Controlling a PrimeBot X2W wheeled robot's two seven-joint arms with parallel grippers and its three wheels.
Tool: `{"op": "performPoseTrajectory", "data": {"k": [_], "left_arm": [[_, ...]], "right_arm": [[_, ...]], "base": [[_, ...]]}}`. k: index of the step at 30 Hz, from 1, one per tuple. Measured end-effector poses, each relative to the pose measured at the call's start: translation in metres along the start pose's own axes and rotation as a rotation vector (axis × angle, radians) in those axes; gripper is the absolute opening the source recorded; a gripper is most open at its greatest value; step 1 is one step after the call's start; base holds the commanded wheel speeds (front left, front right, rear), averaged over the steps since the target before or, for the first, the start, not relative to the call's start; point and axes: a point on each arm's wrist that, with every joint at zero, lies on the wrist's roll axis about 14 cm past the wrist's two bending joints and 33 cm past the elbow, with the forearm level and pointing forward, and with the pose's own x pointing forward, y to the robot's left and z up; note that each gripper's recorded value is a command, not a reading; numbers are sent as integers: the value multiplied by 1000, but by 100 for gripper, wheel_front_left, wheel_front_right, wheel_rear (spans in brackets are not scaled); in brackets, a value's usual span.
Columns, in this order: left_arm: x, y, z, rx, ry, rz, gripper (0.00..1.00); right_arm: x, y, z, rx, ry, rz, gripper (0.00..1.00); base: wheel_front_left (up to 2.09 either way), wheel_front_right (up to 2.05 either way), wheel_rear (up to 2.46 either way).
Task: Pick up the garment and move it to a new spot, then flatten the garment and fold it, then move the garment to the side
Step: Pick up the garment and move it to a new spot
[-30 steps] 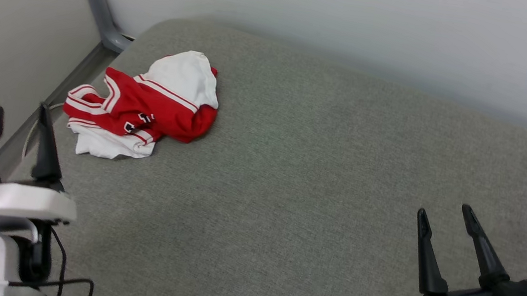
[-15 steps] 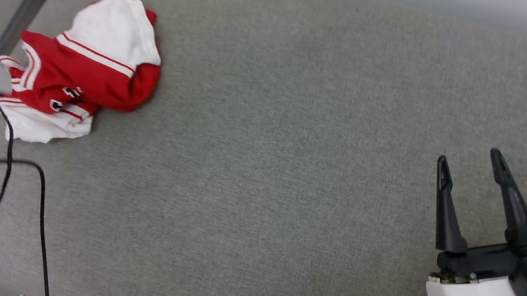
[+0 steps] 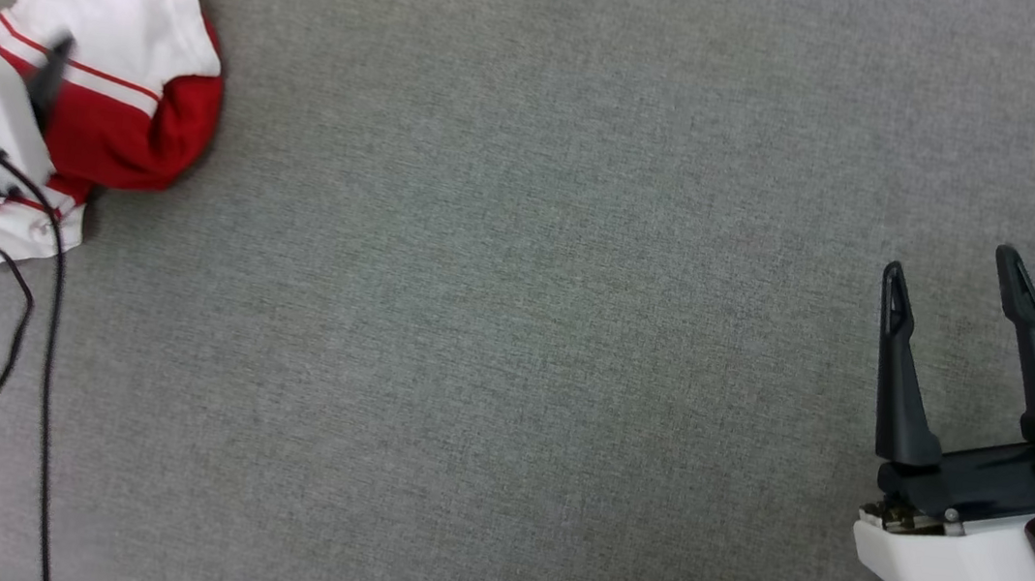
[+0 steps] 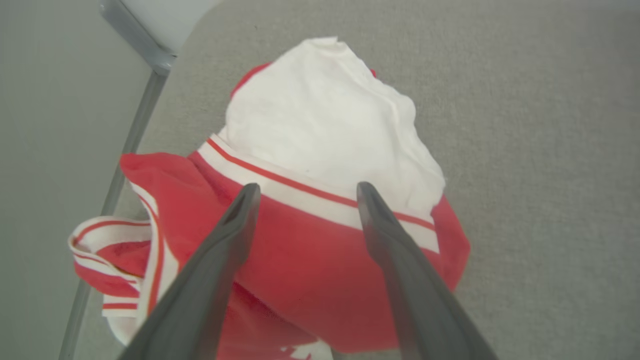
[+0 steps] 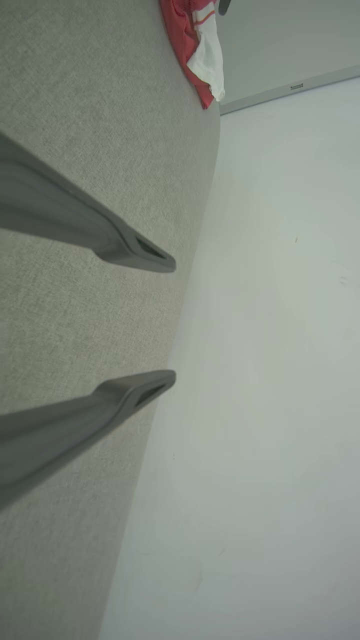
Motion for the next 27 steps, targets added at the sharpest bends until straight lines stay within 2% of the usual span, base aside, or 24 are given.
{"op": "performPoseTrajectory", "data": {"k": [6, 7, 14, 15, 16, 22, 23, 27], "left_arm": [[6, -6, -60, -10, 331, -44, 100], [5, -9, -82, -5, 440, -57, 100], [10, -10, -102, 11, 564, -68, 100], [10, -11, -102, 14, 566, -69, 40], [11, -12, -103, 19, 563, -74, 0], [7, -8, -82, 64, 433, -69, 0], [2, -10, -54, 91, 316, -81, 0], [-11, -12, -2, 153, 139, -96, 0]], "right_arm": [[4, -5, -9, -6, 11, -8, 100], [4, -7, -14, -6, 20, -10, 100], [6, -12, -26, -5, 40, -22, 100], [6, -13, -27, -4, 43, -24, 100], [5, -13, -27, -3, 45, -25, 100], [5, -13, -12, 1, 16, -29, 100], [4, -10, 1, 5, -7, -26, 100], [1, -4, 20, 7, -42, -17, 100]], "base": [[0, 0, 0], [0, 0, 0], [0, 0, 0], [0, 0, 0], [0, 0, 0], [0, 0, 0], [0, 0, 0], [0, 0, 0]]}}
